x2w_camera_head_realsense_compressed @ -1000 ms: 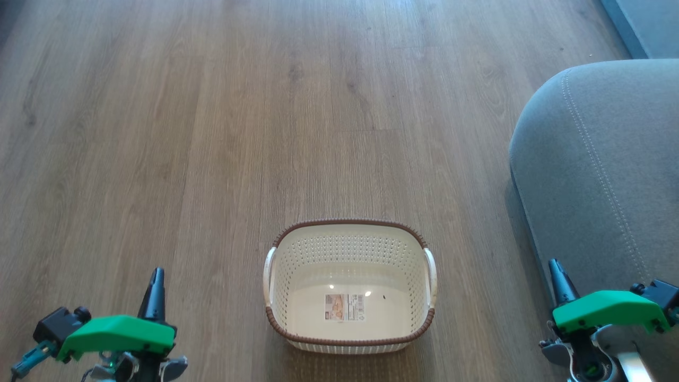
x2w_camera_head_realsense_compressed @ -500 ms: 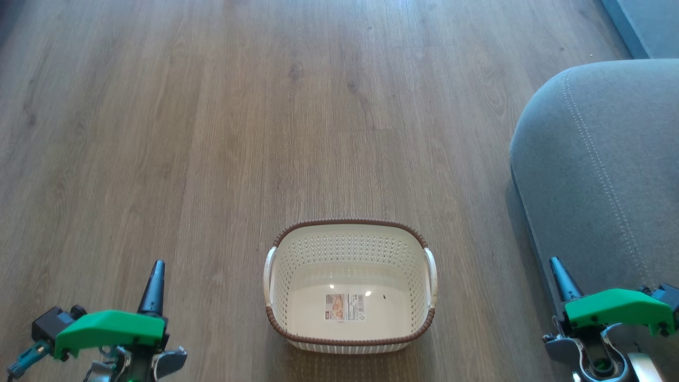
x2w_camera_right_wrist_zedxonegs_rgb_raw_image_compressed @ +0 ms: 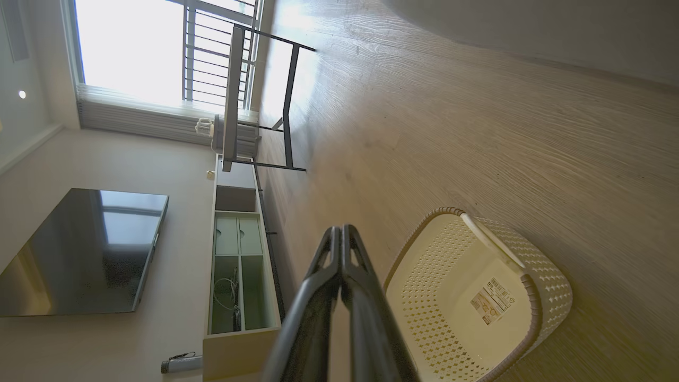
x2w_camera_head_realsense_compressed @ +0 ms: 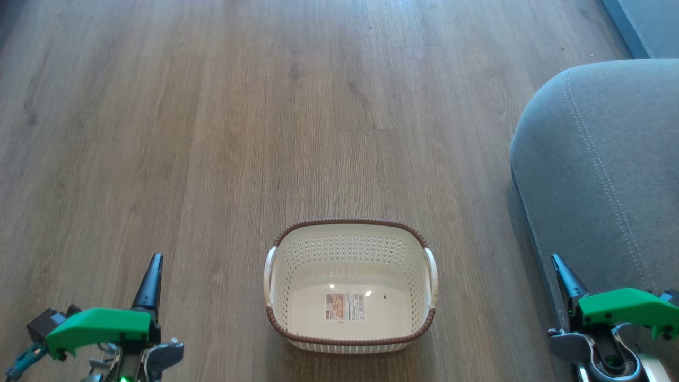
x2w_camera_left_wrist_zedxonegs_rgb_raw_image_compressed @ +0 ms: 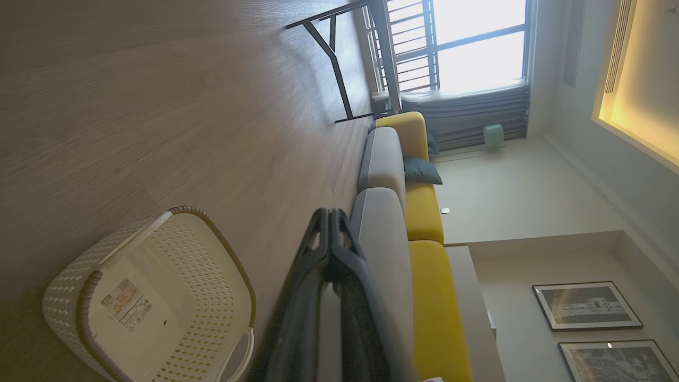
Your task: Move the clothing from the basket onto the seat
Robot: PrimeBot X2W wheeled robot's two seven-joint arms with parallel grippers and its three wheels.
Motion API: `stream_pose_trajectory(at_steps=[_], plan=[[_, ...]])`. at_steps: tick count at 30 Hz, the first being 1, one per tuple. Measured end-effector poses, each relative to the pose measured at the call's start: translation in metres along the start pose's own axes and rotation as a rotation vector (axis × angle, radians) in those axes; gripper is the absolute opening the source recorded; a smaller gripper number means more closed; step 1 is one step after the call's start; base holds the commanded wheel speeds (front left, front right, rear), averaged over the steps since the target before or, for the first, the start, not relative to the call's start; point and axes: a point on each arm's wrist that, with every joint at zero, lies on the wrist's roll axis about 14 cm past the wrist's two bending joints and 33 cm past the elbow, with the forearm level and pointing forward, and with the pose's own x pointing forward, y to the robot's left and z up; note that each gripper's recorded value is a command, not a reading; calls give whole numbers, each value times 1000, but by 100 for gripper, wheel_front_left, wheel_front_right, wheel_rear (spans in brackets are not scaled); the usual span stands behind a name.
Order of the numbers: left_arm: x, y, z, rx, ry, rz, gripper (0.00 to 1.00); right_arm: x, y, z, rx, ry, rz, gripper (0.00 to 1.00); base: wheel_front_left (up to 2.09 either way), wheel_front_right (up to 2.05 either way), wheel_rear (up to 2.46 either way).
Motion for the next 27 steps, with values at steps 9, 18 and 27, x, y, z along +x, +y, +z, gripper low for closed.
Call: stream_pose_trajectory(at_steps=[9, 18, 27], plan=[[4, -10, 2, -102, 4, -34, 0, 0, 3, 2, 97, 1, 11, 0, 0, 0, 0], [4, -16, 3, -203, 14, -61, 0, 1, 7, 5, 200, -3, 30, 0, 0, 0, 0], [5, -21, 3, -253, 19, -81, 0, 1, 9, 6, 252, -5, 39, 0, 0, 0, 0]])
